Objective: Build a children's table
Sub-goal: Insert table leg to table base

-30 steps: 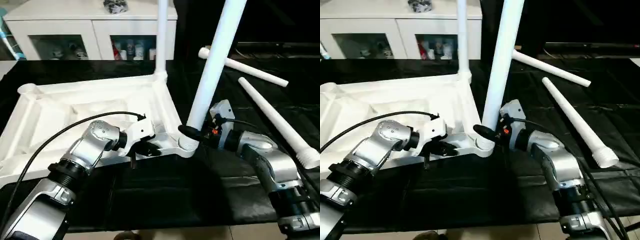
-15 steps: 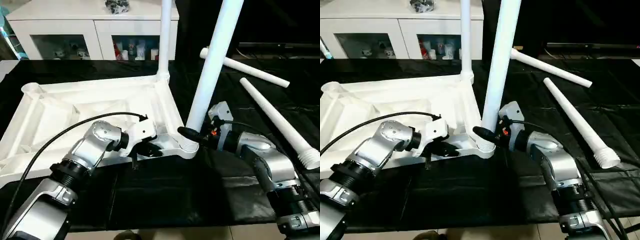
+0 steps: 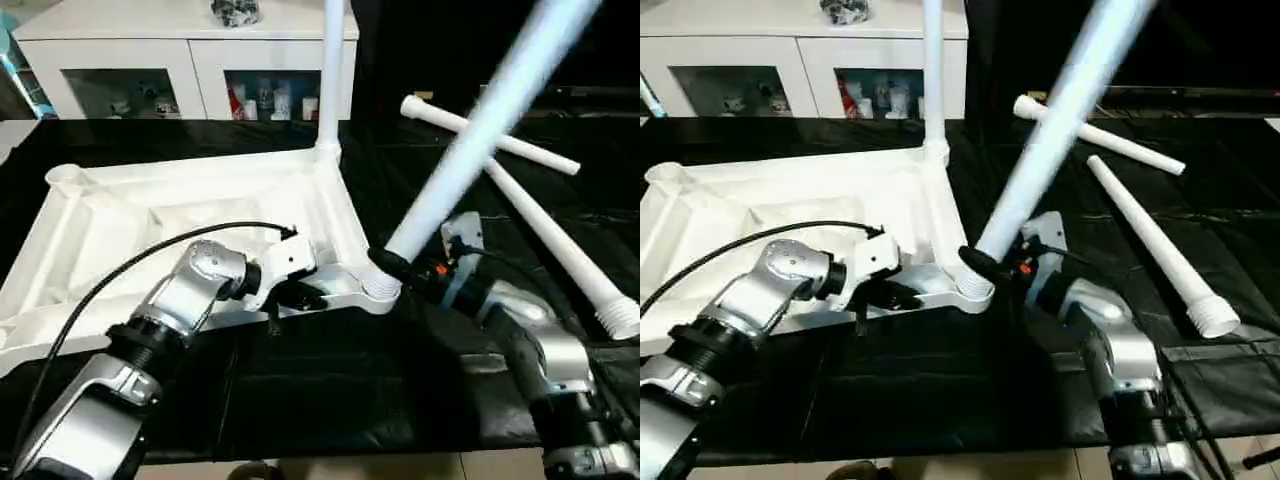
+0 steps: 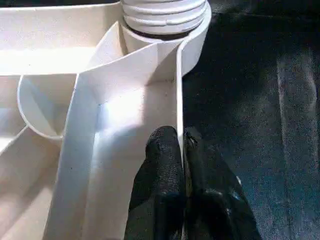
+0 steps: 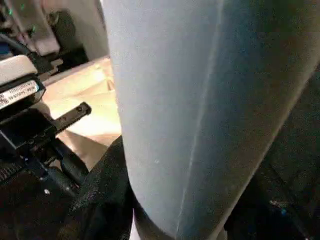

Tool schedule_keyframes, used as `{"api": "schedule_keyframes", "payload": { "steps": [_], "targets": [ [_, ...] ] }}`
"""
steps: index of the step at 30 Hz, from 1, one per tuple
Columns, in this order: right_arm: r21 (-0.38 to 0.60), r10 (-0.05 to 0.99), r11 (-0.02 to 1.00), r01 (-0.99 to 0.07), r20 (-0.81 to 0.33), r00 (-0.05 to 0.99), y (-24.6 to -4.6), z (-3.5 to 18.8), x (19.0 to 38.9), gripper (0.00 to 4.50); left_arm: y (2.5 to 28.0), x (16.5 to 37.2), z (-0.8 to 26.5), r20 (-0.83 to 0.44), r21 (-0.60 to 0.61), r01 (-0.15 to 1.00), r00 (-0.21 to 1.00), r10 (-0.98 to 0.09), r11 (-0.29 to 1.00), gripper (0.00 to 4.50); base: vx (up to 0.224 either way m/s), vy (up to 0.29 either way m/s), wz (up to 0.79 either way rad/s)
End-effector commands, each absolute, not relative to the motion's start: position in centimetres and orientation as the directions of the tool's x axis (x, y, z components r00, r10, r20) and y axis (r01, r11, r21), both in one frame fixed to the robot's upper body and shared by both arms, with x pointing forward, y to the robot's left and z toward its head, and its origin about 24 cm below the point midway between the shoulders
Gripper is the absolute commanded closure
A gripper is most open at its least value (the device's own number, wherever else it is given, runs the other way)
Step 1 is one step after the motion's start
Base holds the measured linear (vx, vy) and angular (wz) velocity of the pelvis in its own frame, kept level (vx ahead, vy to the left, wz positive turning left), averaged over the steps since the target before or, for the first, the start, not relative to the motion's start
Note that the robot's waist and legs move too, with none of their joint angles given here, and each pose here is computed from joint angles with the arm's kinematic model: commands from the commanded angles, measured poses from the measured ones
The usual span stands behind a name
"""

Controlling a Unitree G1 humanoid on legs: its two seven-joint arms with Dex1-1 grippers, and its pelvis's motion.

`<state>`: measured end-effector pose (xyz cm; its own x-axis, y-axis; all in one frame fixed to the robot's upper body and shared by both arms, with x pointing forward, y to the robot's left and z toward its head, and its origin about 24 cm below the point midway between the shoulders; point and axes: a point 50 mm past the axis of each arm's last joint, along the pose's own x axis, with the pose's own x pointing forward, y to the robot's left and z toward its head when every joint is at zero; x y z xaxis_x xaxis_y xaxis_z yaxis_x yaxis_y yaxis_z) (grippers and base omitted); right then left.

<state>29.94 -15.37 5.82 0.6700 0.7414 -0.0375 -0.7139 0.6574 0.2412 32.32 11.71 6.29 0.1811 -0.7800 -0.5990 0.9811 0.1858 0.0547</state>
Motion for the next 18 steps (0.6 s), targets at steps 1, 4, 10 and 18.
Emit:
{"api": "schedule_keyframes", "payload": {
  "steps": [1,4,10,18],
  "targets": [
    [0.282,0.720,0.682,-0.675,-0.102,0.686,-15.9,3.8,29.1,2.59,11.7,33.7,8.9,-0.546,0.161,0.962,0.272,-0.793,0.219,4.50,0.000,0.000,0.00],
    [0.277,0.685,0.718,-0.639,-0.120,0.718,-16.3,2.8,28.5,2.59,11.7,33.7,8.8,-0.550,0.164,0.961,0.275,-0.789,0.221,4.50,0.000,0.000,0.00],
    [0.149,0.656,0.754,-0.639,-0.168,0.735,-16.7,2.1,27.6,2.59,11.8,33.9,8.5,-0.563,0.175,0.957,0.289,-0.775,0.230,4.50,0.000,0.000,0.00],
    [-0.029,0.747,0.630,-0.776,-0.251,0.615,-16.0,2.5,27.0,2.59,11.8,34.0,8.2,-0.577,0.191,0.956,0.294,-0.762,0.224,4.50,0.000,0.000,0.00]
  ]
}}
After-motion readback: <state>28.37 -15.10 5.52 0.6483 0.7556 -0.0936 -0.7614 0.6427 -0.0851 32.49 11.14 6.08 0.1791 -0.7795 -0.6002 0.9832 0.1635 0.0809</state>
